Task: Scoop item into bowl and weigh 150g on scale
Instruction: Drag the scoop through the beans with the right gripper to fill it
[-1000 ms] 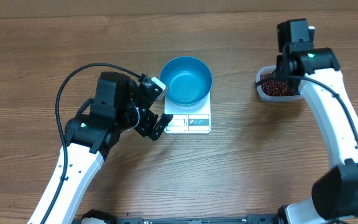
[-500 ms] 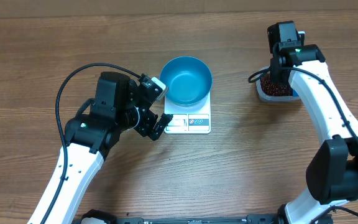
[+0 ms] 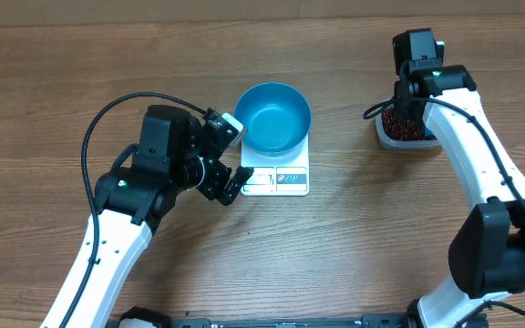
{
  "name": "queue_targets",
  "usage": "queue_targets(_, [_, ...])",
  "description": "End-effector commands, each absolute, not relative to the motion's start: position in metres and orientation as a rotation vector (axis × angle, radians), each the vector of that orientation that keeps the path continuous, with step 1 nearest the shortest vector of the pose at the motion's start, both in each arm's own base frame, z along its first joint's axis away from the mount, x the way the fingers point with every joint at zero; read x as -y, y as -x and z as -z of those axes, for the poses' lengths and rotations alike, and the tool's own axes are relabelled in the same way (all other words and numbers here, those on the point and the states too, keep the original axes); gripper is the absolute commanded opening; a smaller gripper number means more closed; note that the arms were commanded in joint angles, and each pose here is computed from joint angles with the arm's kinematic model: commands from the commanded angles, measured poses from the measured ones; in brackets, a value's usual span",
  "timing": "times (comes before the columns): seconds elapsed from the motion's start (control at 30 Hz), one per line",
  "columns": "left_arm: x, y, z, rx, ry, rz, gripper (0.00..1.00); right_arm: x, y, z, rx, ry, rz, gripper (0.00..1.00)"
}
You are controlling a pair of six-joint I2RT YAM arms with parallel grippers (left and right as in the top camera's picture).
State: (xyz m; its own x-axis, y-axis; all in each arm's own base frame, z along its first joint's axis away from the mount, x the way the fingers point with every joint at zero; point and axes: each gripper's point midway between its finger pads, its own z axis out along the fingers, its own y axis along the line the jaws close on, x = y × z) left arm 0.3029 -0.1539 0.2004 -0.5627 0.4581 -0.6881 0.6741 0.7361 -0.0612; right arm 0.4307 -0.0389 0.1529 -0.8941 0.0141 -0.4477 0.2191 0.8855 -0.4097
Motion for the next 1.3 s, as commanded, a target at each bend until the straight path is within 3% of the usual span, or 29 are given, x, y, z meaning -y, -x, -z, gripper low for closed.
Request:
queue_targets(0.0, [0.155,-0.302,-0.196,-2.267,-0.869,0.435,1.0,0.035,-0.439,-0.149,-2.618,-0.137,0.642,0.04])
queue_targets(0.43, [0.155,-0.302,-0.196,-2.267,-0.869,0.435,1.0,0.034,-0.441,-0.106,-2.712,-0.102,0.668,0.04])
queue_targets(1.27, [0.155,-0.302,-0.196,-2.267,-0.869,0.435,1.0,-0.027,-0.446,-0.085,-2.812,-0.047,0.077,0.04])
